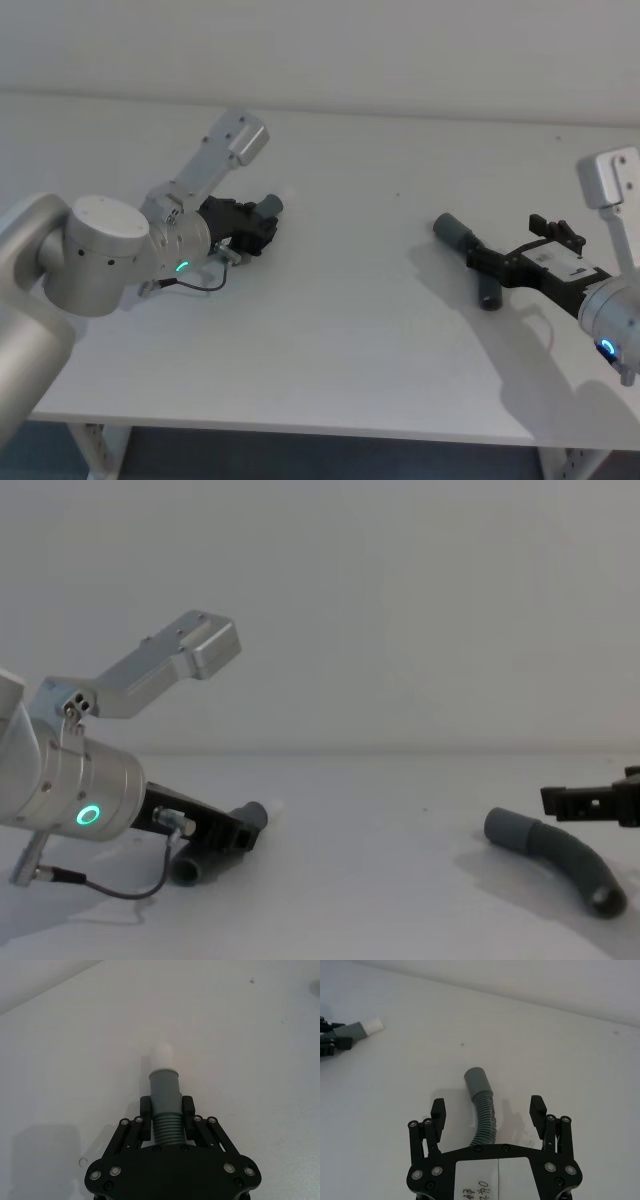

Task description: Use both hands to pick up one end of the pipe from the table, align the ends, and insert them.

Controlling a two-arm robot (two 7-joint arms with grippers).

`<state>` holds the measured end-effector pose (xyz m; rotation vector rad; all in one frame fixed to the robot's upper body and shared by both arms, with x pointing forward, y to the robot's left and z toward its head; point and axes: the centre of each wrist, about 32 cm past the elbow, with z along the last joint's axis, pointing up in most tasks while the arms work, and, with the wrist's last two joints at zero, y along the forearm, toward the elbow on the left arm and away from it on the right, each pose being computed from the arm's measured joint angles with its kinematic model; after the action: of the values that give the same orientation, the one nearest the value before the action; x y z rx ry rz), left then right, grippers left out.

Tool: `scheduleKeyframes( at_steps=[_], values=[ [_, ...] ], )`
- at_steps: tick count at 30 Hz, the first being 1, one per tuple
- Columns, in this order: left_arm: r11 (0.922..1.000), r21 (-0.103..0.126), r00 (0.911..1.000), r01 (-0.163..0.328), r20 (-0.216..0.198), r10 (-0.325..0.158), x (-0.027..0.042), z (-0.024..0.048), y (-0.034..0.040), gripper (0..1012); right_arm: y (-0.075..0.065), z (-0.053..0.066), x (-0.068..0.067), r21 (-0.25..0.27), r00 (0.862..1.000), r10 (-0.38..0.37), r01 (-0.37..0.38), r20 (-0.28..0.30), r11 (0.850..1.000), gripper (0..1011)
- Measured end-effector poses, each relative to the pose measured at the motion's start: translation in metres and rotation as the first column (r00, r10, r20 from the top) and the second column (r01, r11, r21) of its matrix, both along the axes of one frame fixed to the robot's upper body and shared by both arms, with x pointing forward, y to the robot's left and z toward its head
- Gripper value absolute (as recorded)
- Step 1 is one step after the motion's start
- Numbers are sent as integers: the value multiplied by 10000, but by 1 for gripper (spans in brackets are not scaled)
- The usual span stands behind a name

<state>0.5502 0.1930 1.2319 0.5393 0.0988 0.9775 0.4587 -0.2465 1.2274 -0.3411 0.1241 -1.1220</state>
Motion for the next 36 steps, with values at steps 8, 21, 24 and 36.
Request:
scheduleKeyframes(
  at_steps=[8, 21, 24, 36],
  values=[
    [10000, -1, 10000, 0, 0, 0, 0, 0, 0, 354, 22, -37, 42, -181, 9997, 108, -112, -199, 9998, 1001],
    [10000, 0, 10000, 0, 0, 0, 0, 0, 0, 354, 63, -116, 129, -411, 9985, 279, -298, -469, 9987, 1001],
    [10000, 0, 10000, 0, 1, 0, 0, 0, 0, 354, 73, -137, 152, -453, 9981, 300, -324, -539, 9984, 1001],
    [10000, 0, 10000, 0, 1, 0, 0, 0, 0, 354, 120, -189, 221, -529, 9969, 283, -322, -735, 9981, 1001]
  ],
)
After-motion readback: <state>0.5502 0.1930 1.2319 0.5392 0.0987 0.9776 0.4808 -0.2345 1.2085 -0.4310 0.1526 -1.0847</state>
